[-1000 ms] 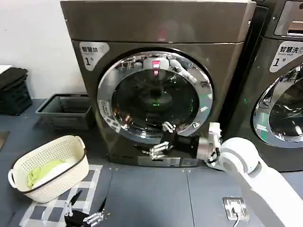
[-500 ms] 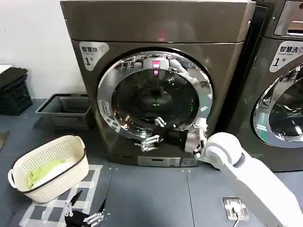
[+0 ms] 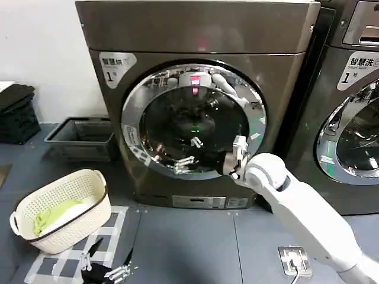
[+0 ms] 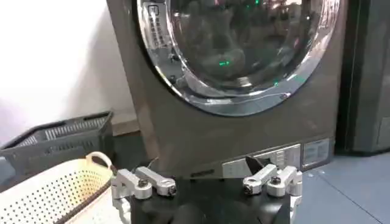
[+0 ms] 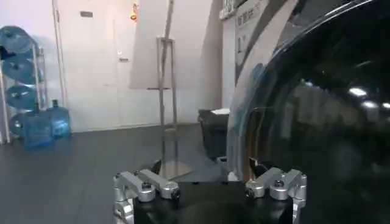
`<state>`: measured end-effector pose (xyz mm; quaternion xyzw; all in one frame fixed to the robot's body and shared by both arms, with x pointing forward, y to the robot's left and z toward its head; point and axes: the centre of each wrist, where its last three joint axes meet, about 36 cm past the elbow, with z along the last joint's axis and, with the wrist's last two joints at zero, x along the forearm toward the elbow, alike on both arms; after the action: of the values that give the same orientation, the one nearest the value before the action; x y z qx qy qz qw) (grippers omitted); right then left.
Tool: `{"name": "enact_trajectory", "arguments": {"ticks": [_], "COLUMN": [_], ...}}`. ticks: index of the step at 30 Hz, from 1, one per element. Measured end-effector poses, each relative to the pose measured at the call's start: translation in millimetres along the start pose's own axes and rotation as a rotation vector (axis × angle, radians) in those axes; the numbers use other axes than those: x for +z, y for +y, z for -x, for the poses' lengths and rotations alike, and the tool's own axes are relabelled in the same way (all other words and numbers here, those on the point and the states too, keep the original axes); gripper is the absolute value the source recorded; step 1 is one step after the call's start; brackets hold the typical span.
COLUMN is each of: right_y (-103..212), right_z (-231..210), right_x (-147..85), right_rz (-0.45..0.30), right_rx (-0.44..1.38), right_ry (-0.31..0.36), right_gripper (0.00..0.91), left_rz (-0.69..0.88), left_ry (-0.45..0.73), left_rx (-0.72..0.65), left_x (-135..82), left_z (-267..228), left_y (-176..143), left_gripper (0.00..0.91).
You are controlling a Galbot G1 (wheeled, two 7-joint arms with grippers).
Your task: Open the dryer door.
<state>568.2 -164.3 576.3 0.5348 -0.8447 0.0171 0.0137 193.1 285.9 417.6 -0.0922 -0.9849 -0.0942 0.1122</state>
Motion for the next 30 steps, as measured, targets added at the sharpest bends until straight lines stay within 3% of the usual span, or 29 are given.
{"name": "enact_trajectory", "arguments": {"ticks": [30], "right_y": [6], "right_z": [34], "right_x": [9], "right_rz": [0.012], "right_rx": [0.106], "right_ry": [0.004], "right_gripper": [0.907], "left_rz": [0.000], "left_ry": [-0.008], "left_rx": [0.017], "left_x": [-2], "left_z": [1], "left_y": [-9], "left_gripper": [0.907]}}
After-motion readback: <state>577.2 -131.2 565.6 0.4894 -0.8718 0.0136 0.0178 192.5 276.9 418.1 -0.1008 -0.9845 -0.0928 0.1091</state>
